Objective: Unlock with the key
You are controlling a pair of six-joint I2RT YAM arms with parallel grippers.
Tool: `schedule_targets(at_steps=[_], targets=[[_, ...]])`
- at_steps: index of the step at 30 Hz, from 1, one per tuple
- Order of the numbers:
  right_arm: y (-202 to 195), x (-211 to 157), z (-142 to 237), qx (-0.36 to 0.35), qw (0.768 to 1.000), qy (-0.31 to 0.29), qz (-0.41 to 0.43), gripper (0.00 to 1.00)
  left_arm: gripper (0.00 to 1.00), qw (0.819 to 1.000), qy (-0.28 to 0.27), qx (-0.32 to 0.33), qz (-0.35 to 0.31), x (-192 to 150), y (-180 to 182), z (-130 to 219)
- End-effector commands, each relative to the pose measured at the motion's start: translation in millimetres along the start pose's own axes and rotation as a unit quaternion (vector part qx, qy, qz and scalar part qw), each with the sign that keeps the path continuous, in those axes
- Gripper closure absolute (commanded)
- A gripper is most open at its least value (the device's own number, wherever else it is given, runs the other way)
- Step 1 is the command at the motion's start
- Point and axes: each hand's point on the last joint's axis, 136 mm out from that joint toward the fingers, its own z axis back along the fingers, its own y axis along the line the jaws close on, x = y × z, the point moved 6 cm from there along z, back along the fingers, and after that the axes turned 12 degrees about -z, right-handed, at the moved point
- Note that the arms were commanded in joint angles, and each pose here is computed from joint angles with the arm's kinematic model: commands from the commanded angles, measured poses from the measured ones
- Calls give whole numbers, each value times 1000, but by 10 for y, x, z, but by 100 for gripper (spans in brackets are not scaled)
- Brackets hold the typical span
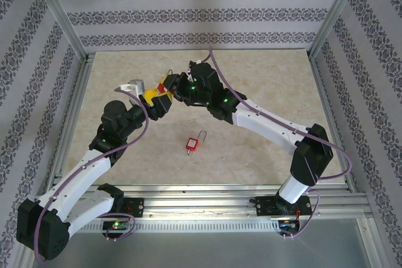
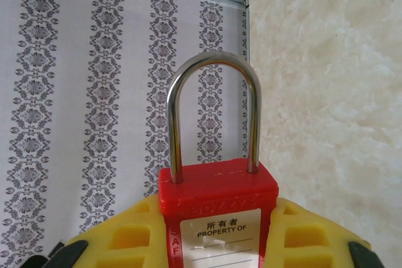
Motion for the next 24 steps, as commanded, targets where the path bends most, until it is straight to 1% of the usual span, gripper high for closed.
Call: schedule_targets(at_steps=[1, 12, 16, 18, 21, 24], targets=[[-285, -119, -38, -50, 998, 40, -2, 100, 25, 998, -58, -1, 7, 259, 0, 118], [-357, 15, 8, -59, 998, 23, -8, 100, 23, 998, -56, -16, 17, 228, 52, 263], [-350, 54, 20, -56, 998, 18, -11, 100, 24, 998, -48, -35, 29, 190, 22, 293], [-330, 66, 31, -53, 998, 15, -11, 100, 26, 997, -42, -48, 38, 128, 4, 301], [-306, 76, 42, -52, 999, 14, -9, 100, 35, 996, -30, -65, 46, 30, -17, 315], [-310, 75, 40, -54, 998, 14, -8, 100, 39, 996, -21, -79, 45, -22, -61, 333]])
